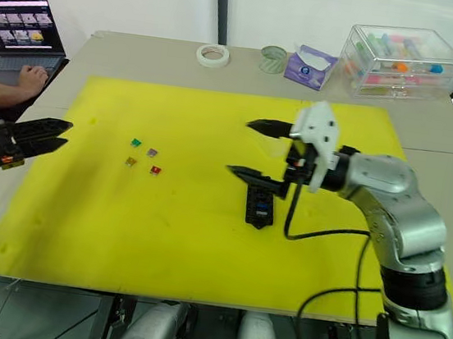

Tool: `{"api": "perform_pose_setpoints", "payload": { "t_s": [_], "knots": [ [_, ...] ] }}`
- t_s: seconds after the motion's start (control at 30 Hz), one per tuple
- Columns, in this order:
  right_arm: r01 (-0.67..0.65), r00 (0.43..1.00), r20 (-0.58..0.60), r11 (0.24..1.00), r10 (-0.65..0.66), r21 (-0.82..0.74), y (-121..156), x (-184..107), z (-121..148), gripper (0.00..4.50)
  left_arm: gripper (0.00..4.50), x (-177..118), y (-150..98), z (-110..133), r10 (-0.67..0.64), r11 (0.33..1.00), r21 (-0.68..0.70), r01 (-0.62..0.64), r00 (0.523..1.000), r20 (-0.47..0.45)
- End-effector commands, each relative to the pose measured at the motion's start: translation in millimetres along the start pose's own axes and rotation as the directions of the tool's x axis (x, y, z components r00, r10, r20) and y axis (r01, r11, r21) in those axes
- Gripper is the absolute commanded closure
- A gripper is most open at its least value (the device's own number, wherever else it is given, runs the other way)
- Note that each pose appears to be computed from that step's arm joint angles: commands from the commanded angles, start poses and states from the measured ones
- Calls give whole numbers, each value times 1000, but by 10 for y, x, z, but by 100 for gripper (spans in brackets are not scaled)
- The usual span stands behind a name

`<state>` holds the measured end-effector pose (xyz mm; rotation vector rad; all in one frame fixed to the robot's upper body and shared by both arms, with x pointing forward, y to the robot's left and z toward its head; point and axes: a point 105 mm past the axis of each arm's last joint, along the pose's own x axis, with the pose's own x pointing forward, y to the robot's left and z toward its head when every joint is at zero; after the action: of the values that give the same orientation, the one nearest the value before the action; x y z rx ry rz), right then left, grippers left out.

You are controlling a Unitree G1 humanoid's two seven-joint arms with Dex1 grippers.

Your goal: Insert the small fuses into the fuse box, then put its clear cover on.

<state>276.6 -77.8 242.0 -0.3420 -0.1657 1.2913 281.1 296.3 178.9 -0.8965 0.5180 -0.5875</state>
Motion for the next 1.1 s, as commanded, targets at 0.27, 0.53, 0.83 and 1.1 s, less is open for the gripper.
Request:
{"api": "perform_pose_setpoints", "payload": {
  "t_s": [0.27,0.53,0.83,1.1],
  "knots": [
    [-64,998,26,998,64,11,114,301,45,6,0,350,138,-168,-161,913,-376,158,987,23],
    [-64,998,8,998,64,7,102,283,41,6,0,661,176,-301,-106,932,-354,81,993,-52],
    [-58,998,-9,998,58,12,128,243,39,6,0,729,283,-292,-36,946,-323,21,999,-40],
    [-65,998,-10,998,65,13,131,258,50,6,0,732,382,-134,19,948,-317,-8,999,33]
  ]
}}
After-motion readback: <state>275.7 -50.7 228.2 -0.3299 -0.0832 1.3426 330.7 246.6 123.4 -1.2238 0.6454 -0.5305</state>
